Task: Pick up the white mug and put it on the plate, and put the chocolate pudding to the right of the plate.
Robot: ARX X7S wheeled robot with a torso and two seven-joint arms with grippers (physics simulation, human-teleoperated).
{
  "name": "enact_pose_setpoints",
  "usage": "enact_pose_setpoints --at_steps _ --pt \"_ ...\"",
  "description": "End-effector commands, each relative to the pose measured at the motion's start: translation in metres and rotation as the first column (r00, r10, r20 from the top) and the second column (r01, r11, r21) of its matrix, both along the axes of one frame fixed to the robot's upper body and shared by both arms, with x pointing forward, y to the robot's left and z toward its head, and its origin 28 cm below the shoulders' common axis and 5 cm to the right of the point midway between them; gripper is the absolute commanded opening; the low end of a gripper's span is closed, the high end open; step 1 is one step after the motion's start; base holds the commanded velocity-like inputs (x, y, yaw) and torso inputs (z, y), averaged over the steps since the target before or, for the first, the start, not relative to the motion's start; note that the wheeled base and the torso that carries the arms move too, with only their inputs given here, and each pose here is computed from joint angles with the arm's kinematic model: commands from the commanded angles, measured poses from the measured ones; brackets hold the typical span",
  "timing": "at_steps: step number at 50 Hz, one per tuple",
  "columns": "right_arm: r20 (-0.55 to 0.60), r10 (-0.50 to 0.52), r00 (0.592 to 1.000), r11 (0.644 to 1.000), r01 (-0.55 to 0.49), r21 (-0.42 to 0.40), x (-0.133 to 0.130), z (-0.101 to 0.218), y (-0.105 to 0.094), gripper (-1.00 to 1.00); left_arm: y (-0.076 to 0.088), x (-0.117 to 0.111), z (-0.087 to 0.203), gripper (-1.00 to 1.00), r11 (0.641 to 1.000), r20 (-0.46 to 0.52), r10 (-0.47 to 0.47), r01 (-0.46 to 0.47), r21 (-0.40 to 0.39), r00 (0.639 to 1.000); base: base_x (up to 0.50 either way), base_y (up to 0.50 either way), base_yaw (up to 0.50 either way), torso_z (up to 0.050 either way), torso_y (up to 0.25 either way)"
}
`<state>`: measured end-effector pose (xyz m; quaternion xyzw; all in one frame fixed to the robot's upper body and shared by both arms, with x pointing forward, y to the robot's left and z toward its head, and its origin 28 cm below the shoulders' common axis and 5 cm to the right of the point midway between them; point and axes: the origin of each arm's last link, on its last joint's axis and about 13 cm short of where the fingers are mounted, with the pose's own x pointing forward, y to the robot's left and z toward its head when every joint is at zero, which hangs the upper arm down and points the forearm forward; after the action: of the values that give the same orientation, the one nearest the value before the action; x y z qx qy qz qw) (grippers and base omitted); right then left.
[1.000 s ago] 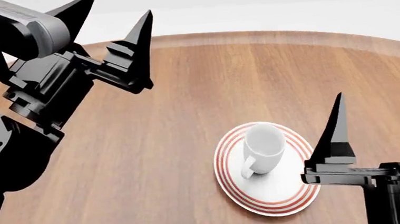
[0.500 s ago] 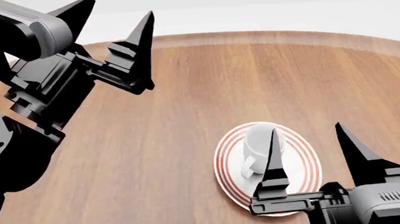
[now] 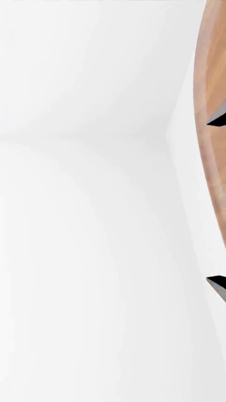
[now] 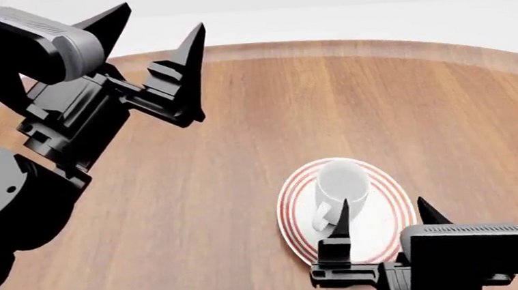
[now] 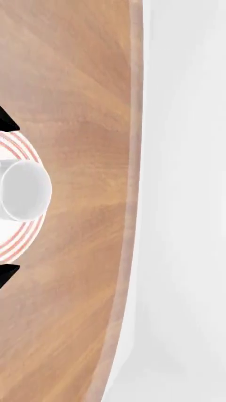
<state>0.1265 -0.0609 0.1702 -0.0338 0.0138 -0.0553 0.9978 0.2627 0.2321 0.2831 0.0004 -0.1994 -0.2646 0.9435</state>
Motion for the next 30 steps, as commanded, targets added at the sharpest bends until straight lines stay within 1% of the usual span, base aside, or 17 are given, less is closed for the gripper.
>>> enact_pose_setpoints --at_steps 1,7,11,16,18,20,30 --pt "-0.078 0.049 0.996 0.999 -0.050 -0.001 -0.007 0.000 0.011 1.00 -0.005 0.000 0.004 1.00 0.999 0.024 -0.039 0.040 -0.014 0.999 0.00 0.00 0.00 0.000 0.000" --pt "-0.108 0.062 0.992 0.998 -0.065 -0.026 -0.014 -0.002 0.010 1.00 -0.006 -0.002 0.006 1.00 0.999 0.028 -0.045 0.045 -0.013 0.999 0.00 0.00 0.00 0.000 0.000" --pt "-0.164 0.086 0.983 0.996 -0.090 -0.022 -0.021 -0.006 0.011 1.00 -0.007 -0.003 0.007 1.00 0.999 0.030 -0.047 0.048 -0.011 0.998 0.00 0.00 0.00 0.000 0.000" --pt "-0.180 0.106 0.978 0.993 -0.113 -0.025 -0.025 -0.010 0.012 1.00 -0.007 -0.004 0.008 1.00 0.999 0.035 -0.051 0.051 -0.008 0.998 0.00 0.00 0.00 0.000 0.000" --pt "-0.225 0.127 0.966 0.990 -0.137 -0.029 -0.031 -0.014 0.013 1.00 -0.008 -0.003 0.008 1.00 0.999 0.029 -0.050 0.051 -0.009 0.998 0.00 0.00 0.00 0.000 0.000" --pt "-0.218 0.127 0.968 0.990 -0.137 -0.033 -0.031 -0.014 0.013 1.00 -0.008 -0.003 0.008 1.00 0.999 0.031 -0.051 0.051 -0.009 0.998 0.00 0.00 0.00 0.000 0.000" --pt "-0.299 0.153 0.942 0.986 -0.165 -0.015 -0.041 -0.020 0.016 1.00 -0.008 -0.005 0.009 1.00 0.998 0.032 -0.058 0.059 -0.011 0.998 0.00 0.00 0.00 0.000 0.000"
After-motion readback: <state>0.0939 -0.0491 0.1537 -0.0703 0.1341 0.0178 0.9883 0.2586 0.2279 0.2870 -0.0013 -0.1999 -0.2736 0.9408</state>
